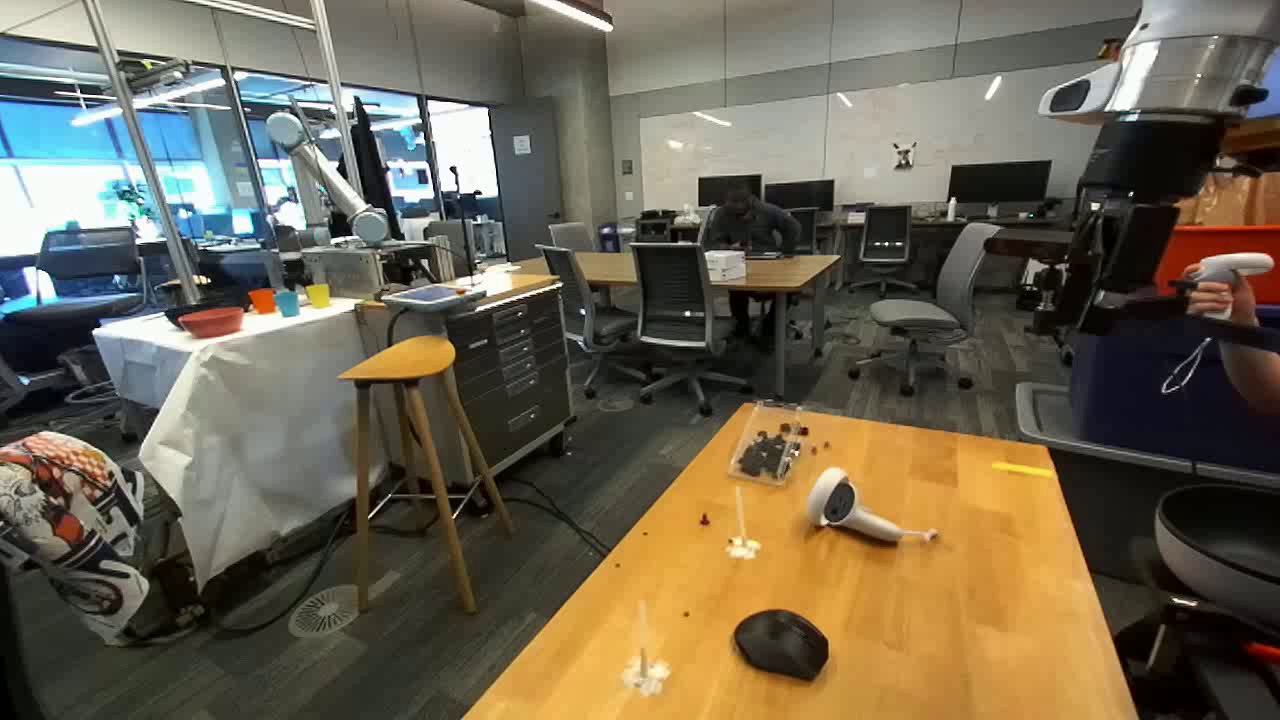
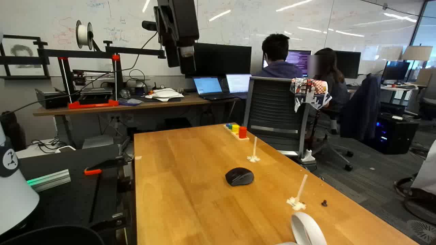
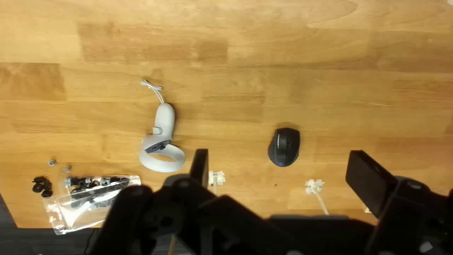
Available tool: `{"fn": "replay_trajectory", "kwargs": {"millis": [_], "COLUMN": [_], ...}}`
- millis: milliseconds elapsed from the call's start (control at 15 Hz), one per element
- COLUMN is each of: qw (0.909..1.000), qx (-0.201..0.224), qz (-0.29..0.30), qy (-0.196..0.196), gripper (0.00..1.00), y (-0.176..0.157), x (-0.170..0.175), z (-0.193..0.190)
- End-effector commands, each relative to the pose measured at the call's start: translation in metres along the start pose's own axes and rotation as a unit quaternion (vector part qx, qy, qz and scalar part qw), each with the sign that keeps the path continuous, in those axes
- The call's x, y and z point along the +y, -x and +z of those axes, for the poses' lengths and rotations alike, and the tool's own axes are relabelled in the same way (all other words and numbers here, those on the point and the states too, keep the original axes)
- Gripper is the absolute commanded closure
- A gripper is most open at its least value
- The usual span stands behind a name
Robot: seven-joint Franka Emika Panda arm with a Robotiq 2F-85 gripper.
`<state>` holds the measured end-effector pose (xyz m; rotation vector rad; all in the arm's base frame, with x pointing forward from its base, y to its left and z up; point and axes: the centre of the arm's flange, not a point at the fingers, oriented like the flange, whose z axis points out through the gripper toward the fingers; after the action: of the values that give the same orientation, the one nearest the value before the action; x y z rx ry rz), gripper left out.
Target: Left click the mouse
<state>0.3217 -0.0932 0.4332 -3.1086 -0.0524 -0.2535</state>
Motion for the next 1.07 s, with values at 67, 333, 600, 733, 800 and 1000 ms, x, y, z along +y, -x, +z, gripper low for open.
{"fn": "replay_trajectory", "kwargs": {"millis": [67,333,600,733,800,1000], "qw": [1.0000,1.0000,1.0000,0.9998,0.9994,0.9973], "qx": [0.000,0.000,0.000,0.018,0.033,0.070], "qz": [0.000,0.000,0.000,-0.005,-0.003,-0.007], "qy": [0.000,0.000,0.000,0.007,0.014,0.021], "gripper": [0.00,0.00,0.00,0.00,0.00,0.00], "y": [0.000,0.000,0.000,0.000,-0.003,-0.024], "x": [0.000,0.000,0.000,-0.004,-0.005,-0.011], "z": [0.000,0.000,0.000,0.001,0.001,0.005]}}
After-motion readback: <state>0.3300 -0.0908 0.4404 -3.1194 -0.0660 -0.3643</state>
